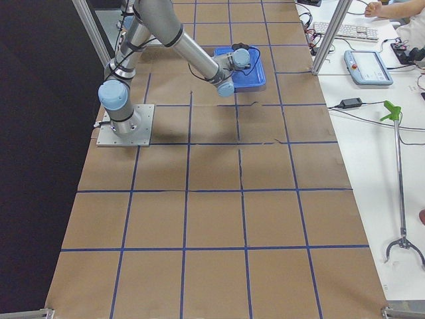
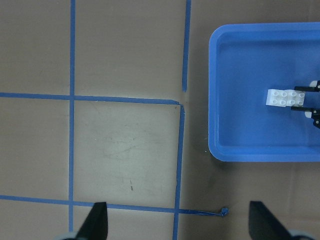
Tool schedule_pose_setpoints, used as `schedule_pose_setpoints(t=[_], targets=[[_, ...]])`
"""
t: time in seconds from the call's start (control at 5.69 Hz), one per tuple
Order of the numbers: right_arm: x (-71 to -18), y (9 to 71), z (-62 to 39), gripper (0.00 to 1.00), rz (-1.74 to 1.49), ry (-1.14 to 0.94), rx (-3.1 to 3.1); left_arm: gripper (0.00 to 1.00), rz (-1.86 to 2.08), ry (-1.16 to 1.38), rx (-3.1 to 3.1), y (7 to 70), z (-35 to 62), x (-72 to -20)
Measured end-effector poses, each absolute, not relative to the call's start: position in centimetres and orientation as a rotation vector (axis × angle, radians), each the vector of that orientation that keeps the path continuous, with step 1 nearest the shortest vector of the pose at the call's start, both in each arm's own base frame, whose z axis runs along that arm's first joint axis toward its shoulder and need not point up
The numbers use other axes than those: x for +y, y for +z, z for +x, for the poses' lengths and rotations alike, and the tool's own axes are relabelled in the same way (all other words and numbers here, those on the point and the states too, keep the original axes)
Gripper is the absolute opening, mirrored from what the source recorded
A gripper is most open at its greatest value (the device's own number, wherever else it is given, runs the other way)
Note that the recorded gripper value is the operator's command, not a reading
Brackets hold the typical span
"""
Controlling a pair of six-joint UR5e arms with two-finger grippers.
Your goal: Assemble white blocks and place on blue tray
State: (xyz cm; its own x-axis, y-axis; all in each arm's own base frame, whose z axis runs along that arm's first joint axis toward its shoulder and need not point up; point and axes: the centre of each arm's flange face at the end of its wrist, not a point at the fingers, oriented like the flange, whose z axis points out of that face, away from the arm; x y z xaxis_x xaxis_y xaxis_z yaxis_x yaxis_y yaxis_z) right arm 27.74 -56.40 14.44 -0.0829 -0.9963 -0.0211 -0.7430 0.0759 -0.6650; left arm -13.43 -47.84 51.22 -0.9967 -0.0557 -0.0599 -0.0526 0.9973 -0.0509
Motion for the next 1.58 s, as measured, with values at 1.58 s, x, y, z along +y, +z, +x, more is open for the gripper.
schedule_pose_setpoints(t=[1.58], targets=[[-56.8, 25.8, 20.6, 1.00, -1.360, -0.403, 2.410, 0.99, -0.084, -0.078, 3.078, 51.3, -13.4, -47.8]])
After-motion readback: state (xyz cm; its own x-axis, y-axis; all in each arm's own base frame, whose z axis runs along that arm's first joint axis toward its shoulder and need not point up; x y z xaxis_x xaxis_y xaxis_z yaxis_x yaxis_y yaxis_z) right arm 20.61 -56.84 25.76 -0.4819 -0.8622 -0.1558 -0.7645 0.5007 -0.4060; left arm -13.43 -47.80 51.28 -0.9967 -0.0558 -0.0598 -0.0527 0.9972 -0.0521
